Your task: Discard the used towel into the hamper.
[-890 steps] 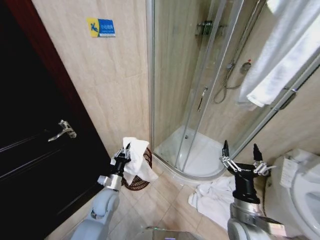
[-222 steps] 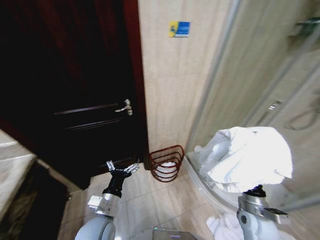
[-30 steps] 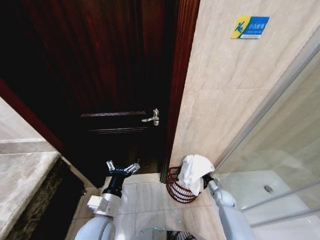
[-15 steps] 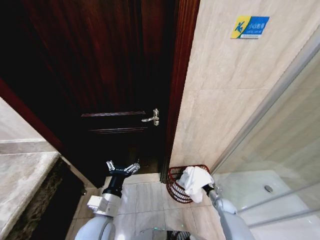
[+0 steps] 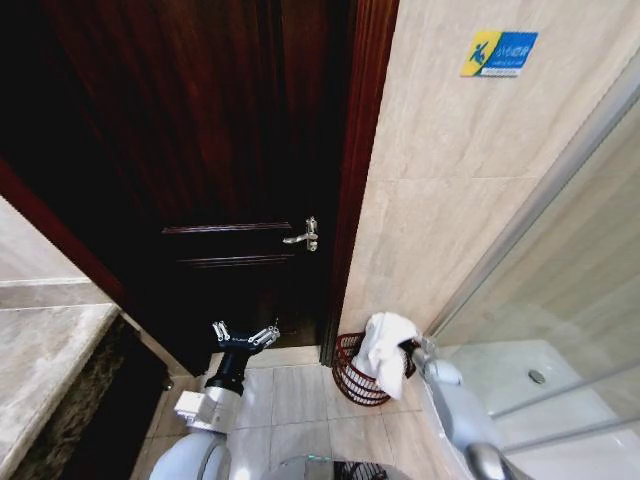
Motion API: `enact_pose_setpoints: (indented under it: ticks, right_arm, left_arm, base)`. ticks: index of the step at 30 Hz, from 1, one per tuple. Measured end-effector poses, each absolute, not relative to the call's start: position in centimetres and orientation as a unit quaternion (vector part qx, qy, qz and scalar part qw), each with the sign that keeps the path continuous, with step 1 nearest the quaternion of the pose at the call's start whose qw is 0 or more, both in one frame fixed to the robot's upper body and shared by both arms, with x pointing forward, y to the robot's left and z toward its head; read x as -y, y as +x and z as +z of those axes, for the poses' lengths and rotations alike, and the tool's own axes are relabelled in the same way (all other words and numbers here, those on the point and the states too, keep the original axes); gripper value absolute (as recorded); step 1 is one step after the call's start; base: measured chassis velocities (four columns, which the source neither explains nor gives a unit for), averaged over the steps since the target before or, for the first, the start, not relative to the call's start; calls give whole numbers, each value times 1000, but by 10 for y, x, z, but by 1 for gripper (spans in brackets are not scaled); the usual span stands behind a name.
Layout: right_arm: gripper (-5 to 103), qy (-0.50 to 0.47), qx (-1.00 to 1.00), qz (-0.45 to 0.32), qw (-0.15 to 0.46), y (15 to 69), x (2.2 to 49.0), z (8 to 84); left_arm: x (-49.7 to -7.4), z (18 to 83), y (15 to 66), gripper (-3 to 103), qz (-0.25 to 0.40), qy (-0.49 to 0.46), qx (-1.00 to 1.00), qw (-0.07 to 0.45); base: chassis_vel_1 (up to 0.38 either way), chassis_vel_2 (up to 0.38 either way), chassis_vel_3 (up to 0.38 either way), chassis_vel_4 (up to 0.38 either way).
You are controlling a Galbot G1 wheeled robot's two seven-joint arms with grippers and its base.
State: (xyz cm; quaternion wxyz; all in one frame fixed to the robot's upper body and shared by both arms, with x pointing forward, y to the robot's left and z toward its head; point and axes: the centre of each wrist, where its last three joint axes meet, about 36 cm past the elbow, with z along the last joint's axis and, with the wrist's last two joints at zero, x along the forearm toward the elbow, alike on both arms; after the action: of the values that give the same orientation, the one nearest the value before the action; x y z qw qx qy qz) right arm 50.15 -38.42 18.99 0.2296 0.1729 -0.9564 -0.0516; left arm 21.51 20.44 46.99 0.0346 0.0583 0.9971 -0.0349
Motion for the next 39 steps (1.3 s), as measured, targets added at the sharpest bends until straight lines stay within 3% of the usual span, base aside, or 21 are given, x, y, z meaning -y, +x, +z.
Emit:
enact_pose_setpoints:
  ticks: [6, 15, 21, 29, 39]
  right_arm:
    - [11, 170, 956, -53, 235, 507, 388, 185]
    - [11, 180, 946, -50, 266, 447, 387, 146]
    - [11, 211, 924, -24, 319, 407, 399, 125]
    - [11, 239, 890, -5, 387, 437, 416, 134]
    - [11, 231, 888, 68, 392, 467, 421, 144]
  left_arm:
    - [-204, 470, 215, 100, -35, 58, -997, 35]
    - [-204, 470, 215, 100, -35, 58, -997, 35]
    - [-204, 470, 215, 100, -35, 58, -997, 35]
    - [-204, 470, 215, 100, -35, 58, -997, 35]
    - [-204, 470, 215, 100, -35, 58, -997, 35]
  base:
    - [0, -8, -27, -8]
    - [0, 0, 0, 0]
    - [0, 0, 0, 0]
    - [0, 0, 0, 0]
    - [0, 0, 0, 0]
